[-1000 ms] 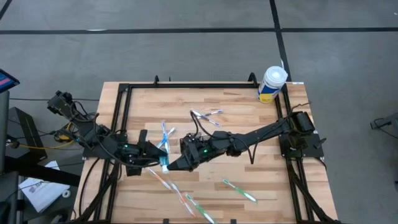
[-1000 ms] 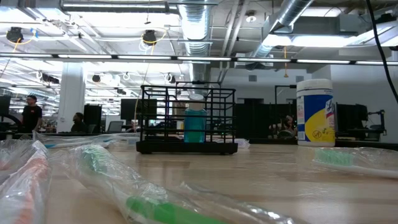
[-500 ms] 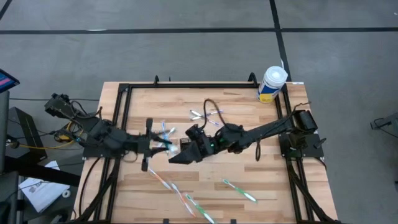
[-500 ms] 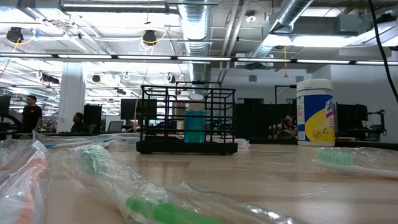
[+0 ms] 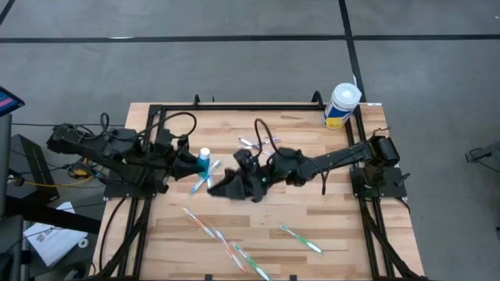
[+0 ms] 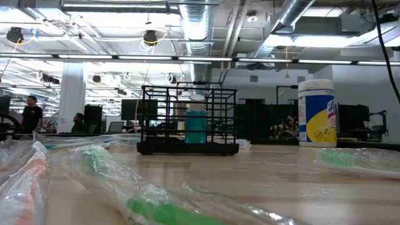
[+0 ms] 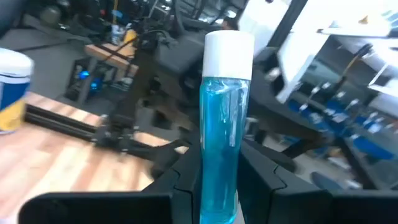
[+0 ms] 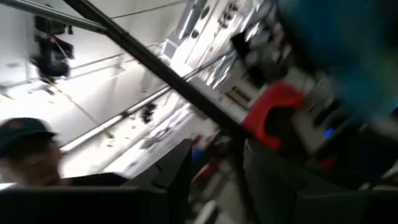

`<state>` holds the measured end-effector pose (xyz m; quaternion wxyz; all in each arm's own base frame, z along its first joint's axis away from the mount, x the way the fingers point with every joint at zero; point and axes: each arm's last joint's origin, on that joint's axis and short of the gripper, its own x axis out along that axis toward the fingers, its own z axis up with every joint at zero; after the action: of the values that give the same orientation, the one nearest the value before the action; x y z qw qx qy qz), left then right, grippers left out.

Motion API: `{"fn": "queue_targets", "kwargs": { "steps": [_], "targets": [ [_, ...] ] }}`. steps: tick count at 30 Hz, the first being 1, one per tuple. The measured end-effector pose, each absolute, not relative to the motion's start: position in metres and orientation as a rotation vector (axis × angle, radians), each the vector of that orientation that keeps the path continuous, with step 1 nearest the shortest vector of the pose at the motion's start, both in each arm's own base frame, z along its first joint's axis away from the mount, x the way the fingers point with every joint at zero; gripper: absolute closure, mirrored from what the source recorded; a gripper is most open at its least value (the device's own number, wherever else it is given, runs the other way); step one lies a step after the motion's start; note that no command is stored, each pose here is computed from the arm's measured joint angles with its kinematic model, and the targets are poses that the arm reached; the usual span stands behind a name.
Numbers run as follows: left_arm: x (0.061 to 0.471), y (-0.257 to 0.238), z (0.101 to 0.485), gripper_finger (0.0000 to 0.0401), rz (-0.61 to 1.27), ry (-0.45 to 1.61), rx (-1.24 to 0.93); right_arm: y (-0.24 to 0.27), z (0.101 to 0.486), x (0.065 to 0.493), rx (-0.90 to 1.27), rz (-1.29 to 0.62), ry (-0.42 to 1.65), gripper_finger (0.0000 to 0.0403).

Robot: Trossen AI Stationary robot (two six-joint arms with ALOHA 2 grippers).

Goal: Pick & Place toothbrushing station
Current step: Put the blue mouthwash into the mesh organizer

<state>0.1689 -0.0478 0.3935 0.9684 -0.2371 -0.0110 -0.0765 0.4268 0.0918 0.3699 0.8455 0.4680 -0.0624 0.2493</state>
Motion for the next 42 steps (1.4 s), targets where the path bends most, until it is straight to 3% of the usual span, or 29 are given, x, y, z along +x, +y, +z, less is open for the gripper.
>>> {"fn": "queue_targets", "kwargs": {
  "steps": [6, 11, 22, 33, 42],
  "targets": [
    [0.169, -0.047, 0.393, 0.034, -0.158, -0.017, -0.51, 0.071, 0.388, 0.43, 0.783, 0.459, -0.233, 0.0266],
    [0.169, -0.047, 0.393, 0.034, -0.132, -0.023, -0.517, 0.065, 0.391, 0.428, 0.661, 0.377, -0.116, 0.0272],
    [0.168, -0.038, 0.395, 0.034, -0.078, -0.053, -0.466, 0.051, 0.43, 0.379, 0.412, 0.085, -0.06, 0.0267],
    [0.207, -0.049, 0.381, 0.034, -0.126, -0.006, -0.45, 0.049, 0.424, 0.383, 0.394, 0.043, -0.031, 0.0263],
    [0.213, -0.042, 0.383, 0.034, -0.125, -0.052, -0.453, 0.048, 0.424, 0.383, 0.408, 0.059, -0.03, 0.0254]
  ]
}}
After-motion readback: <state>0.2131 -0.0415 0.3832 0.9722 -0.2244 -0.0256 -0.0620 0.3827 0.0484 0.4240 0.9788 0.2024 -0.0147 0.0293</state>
